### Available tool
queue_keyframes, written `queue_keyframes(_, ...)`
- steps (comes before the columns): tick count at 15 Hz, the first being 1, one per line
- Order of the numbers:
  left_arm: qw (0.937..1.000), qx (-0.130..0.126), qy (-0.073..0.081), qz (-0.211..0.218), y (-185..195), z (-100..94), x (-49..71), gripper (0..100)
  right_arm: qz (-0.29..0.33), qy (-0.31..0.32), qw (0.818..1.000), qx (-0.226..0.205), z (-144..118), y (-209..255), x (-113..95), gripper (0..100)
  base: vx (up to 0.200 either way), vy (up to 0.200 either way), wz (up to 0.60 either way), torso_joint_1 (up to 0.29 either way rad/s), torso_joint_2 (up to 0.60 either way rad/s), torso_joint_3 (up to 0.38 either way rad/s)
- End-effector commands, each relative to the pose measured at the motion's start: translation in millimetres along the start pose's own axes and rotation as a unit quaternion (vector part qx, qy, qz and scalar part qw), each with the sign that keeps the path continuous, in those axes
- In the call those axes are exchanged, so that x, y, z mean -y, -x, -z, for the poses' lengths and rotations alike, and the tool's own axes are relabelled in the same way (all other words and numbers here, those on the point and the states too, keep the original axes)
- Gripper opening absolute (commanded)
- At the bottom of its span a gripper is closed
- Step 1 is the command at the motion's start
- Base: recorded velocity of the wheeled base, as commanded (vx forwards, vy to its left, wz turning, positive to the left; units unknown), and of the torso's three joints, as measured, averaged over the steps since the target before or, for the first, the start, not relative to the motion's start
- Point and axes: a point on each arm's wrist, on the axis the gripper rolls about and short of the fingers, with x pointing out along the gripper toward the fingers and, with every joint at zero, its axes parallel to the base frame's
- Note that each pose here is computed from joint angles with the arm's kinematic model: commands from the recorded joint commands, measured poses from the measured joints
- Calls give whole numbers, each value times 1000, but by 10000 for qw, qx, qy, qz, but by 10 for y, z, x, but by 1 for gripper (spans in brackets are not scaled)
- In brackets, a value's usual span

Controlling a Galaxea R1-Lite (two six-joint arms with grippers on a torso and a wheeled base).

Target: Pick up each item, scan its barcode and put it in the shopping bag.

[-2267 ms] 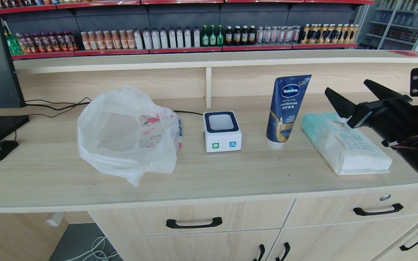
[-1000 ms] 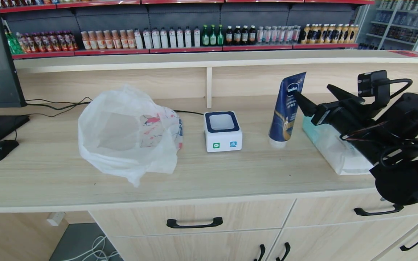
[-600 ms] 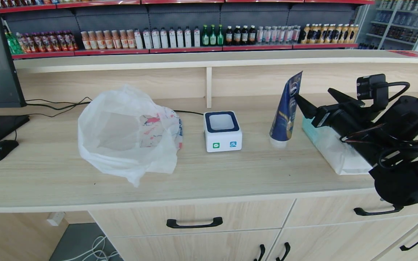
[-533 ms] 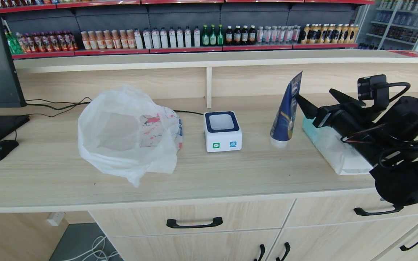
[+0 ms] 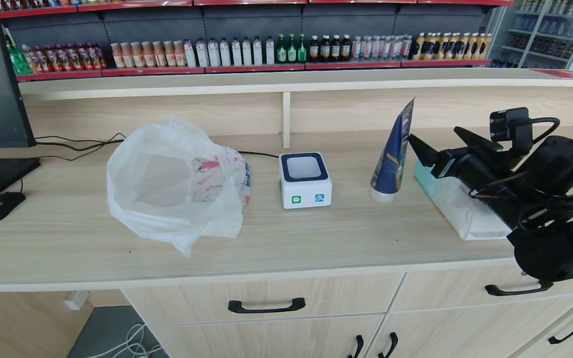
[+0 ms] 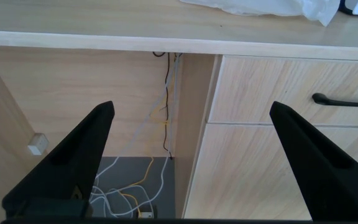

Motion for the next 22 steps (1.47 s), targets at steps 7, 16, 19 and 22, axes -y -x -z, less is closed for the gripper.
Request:
queue_keyframes(7,10000,2,-13,-2,0,0,0,100,12,-46,9999,-125,122,-39,13,100,0,0,0,0,0,0)
queue_keyframes(16,10000,2,-21,-2,0,0,0,100,54,-144,9996,-250,192,-18,36,100,0,0,0,0,0,0)
queue_keyframes(19,10000,2,-28,6,0,0,0,100,84,-256,9988,-409,110,212,-12,100,0,0,0,0,0,0)
queue_keyframes(22,10000,2,-21,-2,0,0,0,100,-108,-387,9973,-617,18,545,-247,100,0,0,0,0,0,0)
